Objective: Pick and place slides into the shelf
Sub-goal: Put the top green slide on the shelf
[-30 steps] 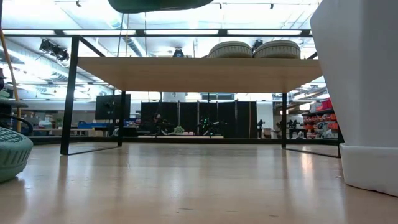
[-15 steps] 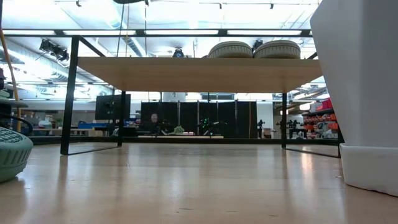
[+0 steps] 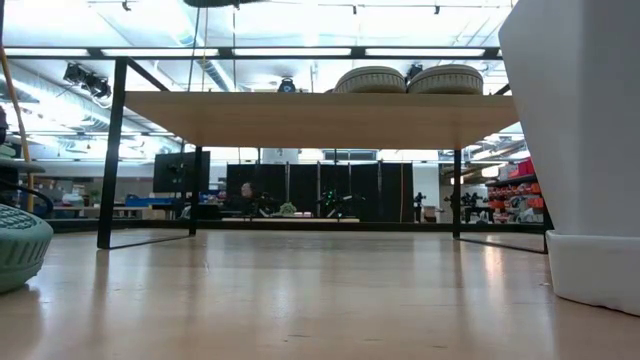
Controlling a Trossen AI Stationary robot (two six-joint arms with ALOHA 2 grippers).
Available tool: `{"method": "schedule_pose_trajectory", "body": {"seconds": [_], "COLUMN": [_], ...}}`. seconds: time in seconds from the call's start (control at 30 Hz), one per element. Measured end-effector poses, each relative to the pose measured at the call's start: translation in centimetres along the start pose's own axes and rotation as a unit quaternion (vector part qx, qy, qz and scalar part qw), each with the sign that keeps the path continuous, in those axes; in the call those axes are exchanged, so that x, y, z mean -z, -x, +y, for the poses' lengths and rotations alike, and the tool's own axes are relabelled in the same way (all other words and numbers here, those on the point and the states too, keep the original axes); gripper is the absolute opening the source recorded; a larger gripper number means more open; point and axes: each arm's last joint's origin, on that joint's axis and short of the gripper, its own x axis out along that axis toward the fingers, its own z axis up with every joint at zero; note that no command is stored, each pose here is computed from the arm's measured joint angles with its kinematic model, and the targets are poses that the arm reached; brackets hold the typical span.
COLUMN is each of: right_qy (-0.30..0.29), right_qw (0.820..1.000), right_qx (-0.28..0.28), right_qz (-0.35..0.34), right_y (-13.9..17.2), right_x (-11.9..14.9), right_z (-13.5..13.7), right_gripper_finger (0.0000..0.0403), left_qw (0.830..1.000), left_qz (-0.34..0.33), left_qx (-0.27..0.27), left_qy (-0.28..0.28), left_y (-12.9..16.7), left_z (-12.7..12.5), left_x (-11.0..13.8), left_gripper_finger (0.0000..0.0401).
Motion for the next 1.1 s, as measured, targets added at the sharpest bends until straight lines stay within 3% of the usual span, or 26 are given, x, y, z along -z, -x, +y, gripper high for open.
{"method": "schedule_pose_trajectory", "body": {"seconds": [0.33, 0.53, 0.67, 0.77, 0.83, 1.1], "right_qy": [-0.039, -0.029, -0.014, -0.015, -0.014, -0.008], "right_qw": [0.999, 0.998, 0.999, 0.999, 0.999, 0.999], "right_qx": [-0.024, -0.023, -0.018, -0.010, -0.006, -0.011], "right_qz": [0.026, 0.041, 0.035, 0.039, 0.040, 0.040], "right_y": [-1.0, -2.0, -1.7, -1.8, -1.9, -1.8], "right_x": [0.4, 0.7, 0.6, 0.6, 0.7, 0.7], "right_z": [0.3, 0.5, 0.4, 0.1, 0.0, 0.2], "right_gripper_finger": [0.0195, 0.0195, 0.0195, 0.0195, 0.0195, 0.0195], "left_qw": [1.000, 1.000, 0.992, 0.964, 0.947, 0.952], "left_qz": [0.029, 0.016, -0.024, -0.042, -0.030, -0.028], "left_qx": [0.006, 0.027, 0.121, 0.252, 0.305, 0.289], "left_qy": [0.002, 0.003, 0.038, 0.078, 0.095, 0.096], "left_y": [-2.2, -1.3, 0.9, 1.5, 1.5, 1.3], "left_z": [0.2, 0.0, -0.5, -0.6, -0.6, -0.7], "left_x": [-1.1, -0.8, -0.9, -1.2, -1.0, -1.1], "left_gripper_finger": [0.0075, 0.0075, 0.0075, 0.0075, 0.0075, 0.0074]}}
